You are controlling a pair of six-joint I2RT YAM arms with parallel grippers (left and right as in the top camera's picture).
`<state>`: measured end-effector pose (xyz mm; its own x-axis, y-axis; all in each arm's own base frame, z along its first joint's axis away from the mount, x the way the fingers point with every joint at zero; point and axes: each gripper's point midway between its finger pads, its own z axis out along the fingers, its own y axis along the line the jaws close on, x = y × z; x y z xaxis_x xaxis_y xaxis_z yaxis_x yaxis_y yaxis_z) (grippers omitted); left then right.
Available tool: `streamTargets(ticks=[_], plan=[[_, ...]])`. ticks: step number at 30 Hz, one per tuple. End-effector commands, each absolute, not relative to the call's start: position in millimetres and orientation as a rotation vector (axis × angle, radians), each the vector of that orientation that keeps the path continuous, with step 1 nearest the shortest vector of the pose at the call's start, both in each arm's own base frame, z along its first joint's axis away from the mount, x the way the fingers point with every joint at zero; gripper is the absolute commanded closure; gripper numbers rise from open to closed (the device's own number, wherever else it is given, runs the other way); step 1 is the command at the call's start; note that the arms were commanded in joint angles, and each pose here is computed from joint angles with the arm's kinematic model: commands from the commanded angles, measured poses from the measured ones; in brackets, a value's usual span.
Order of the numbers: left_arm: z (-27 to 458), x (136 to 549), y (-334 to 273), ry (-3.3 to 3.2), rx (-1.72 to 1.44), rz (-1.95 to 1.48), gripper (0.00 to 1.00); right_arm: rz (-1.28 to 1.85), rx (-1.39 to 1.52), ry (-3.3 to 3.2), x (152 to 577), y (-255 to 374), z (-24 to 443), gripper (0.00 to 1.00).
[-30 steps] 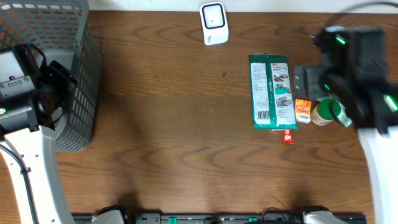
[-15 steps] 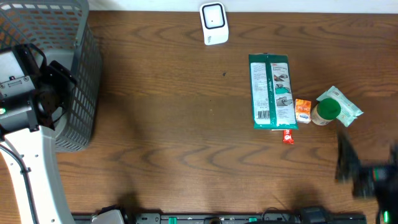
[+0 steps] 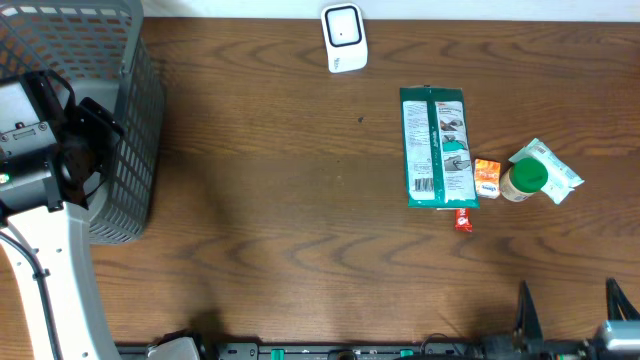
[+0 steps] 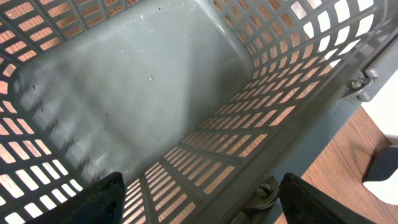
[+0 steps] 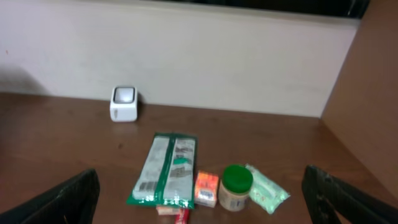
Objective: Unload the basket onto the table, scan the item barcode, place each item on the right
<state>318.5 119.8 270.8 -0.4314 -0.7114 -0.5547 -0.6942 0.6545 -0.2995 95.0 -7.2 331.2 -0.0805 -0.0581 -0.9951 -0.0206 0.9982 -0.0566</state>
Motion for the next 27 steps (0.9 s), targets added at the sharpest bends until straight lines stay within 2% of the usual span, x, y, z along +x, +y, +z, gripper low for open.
streamTargets(ticks=[1,8,16,21,27], plan=[[271.5,318.4,122.1,2.208,-1.089,-0.028,0.20,-0.033,-0.071,1.628,116.1,-4.3,326.1,0.01],[271.5,318.4,122.1,2.208,-1.089,-0.028,0.20,-0.015,-0.038,1.372,154.9,1.2,360.5,0.01],[271.5,318.4,122.1,2.208,-1.089,-0.028,0.20,0.038,-0.101,1.090,184.1,20.3,366.6,0.01],[271.5,318.4,122.1,2.208,-1.089,-0.028,0.20,0.035,-0.137,0.974,189.5,25.0,353.2,0.01],[271.5,318.4,122.1,2.208,-1.089,-0.028,0.20,0.033,-0.138,1.054,210.5,25.0,307.7,0.01]])
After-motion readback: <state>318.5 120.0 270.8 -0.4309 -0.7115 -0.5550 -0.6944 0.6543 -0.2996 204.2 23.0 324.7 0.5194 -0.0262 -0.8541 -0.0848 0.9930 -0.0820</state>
